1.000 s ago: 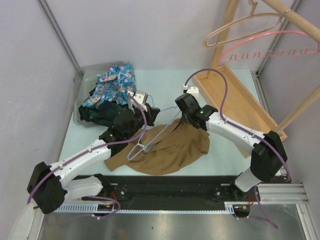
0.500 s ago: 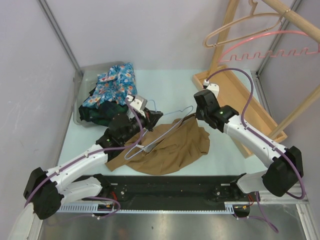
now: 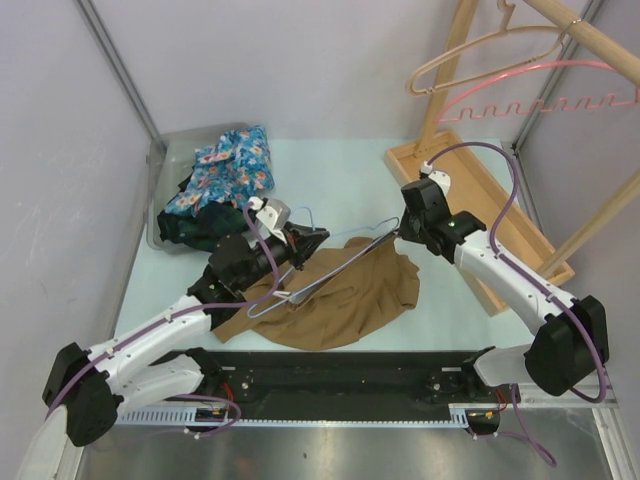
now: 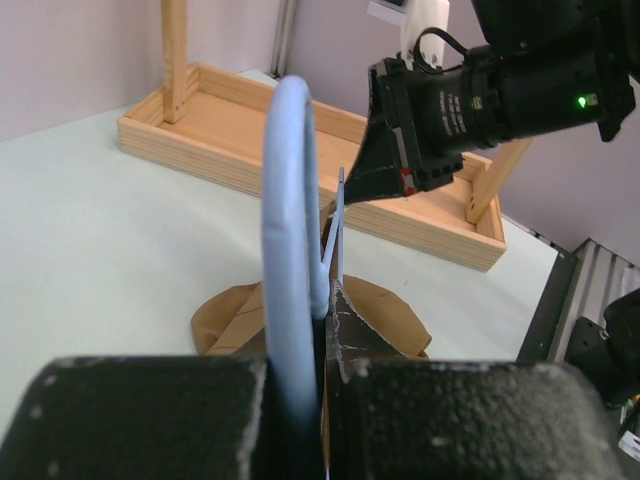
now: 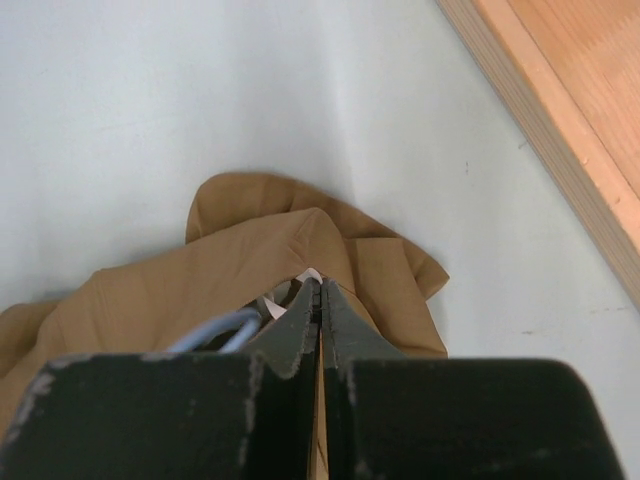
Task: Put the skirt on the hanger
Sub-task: Place skirt on hanger
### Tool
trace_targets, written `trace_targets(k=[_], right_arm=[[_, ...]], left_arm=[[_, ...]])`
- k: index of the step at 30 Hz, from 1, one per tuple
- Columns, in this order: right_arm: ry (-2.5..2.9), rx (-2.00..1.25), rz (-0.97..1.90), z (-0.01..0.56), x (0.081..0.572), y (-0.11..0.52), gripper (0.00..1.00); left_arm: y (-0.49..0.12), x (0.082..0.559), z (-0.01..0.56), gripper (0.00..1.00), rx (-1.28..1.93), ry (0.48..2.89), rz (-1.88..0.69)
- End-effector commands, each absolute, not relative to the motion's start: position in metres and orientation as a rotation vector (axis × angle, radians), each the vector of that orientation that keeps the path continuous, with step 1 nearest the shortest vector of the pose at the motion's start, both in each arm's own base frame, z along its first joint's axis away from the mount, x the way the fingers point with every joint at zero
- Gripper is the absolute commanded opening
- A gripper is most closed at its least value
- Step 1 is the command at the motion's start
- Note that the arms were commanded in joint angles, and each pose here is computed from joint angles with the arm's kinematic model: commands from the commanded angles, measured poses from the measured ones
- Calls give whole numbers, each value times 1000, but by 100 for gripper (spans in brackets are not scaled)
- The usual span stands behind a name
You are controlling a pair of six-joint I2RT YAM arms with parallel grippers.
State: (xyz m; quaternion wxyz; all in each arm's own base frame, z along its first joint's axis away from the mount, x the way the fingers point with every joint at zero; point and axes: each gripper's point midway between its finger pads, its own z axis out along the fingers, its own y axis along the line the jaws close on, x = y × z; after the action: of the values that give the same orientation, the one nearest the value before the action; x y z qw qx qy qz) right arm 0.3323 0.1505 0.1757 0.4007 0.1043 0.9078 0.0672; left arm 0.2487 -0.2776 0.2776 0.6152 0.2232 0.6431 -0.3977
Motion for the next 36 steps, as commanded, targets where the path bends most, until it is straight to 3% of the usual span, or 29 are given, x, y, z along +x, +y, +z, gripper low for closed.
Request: trace_targets(k=[1, 20, 36], right_arm=[[2226, 326, 247, 192, 345, 150, 0], [2213, 345, 332, 196, 353, 157, 0], [2230, 360, 332, 191, 354, 156, 0]], left_arm=[[-284, 234, 292, 0, 571, 1411, -983], [-271, 248, 265, 0, 553, 1499, -853], [-262, 253, 282, 0, 520, 1451, -800]])
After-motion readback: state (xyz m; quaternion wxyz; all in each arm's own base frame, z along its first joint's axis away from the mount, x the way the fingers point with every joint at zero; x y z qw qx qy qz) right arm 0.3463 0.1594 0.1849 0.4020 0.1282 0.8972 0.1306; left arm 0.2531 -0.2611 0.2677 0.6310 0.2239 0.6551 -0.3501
